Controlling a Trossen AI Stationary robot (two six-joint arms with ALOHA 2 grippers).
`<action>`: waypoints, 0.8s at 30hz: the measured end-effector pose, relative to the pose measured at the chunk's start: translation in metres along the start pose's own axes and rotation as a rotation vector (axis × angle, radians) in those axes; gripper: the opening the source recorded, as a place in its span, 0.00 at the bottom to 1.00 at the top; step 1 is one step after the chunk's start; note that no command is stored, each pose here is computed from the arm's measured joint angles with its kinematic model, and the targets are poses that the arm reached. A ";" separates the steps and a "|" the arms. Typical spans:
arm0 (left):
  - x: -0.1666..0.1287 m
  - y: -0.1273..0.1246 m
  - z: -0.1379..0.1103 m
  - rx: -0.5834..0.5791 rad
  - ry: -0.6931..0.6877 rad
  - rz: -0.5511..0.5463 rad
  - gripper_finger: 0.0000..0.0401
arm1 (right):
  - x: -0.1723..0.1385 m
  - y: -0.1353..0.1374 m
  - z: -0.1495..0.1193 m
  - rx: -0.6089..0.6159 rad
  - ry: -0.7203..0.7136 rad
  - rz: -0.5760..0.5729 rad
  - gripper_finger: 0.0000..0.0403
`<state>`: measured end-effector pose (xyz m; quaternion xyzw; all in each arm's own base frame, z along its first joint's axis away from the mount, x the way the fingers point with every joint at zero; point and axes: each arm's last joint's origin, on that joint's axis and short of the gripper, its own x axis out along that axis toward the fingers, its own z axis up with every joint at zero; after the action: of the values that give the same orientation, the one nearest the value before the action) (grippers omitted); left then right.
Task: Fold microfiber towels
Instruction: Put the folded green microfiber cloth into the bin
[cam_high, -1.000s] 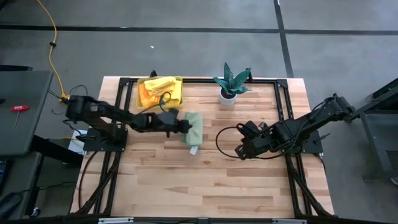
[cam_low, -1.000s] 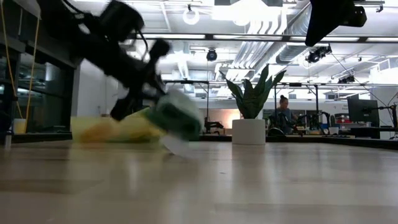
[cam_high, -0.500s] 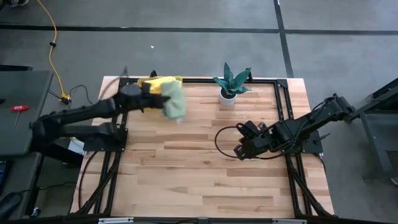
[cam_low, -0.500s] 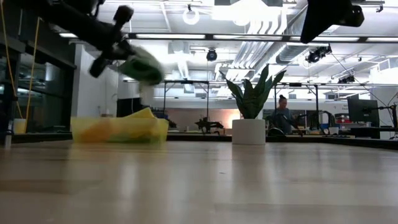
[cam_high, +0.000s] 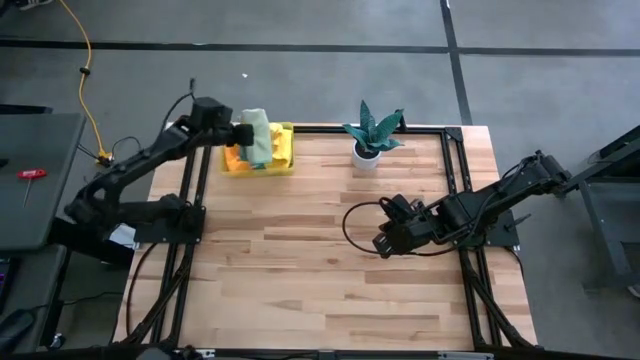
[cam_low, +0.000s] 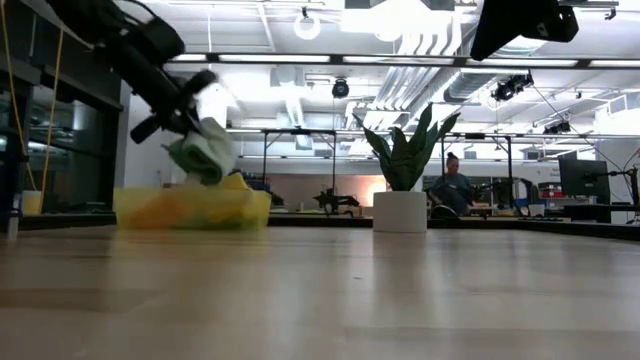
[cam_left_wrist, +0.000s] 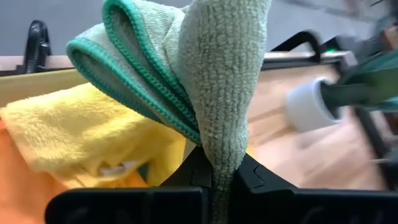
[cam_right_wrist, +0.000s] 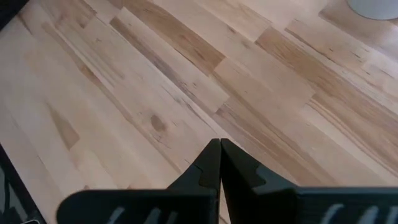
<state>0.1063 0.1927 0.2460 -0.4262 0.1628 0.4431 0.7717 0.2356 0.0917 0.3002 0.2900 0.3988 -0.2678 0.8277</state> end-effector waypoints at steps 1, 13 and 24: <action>0.006 0.001 0.001 0.011 0.007 0.022 0.00 | 0.000 0.000 0.000 0.003 0.000 0.001 0.00; 0.040 0.019 -0.001 0.023 0.107 0.132 0.00 | 0.000 0.000 0.000 0.038 0.002 0.001 0.00; 0.034 0.025 -0.015 0.153 0.218 0.299 0.02 | 0.000 0.000 0.001 0.038 -0.030 -0.011 0.00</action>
<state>0.1070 0.2052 0.2031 -0.3828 0.3400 0.4903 0.7053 0.2359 0.0909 0.3007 0.2995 0.3827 -0.2842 0.8265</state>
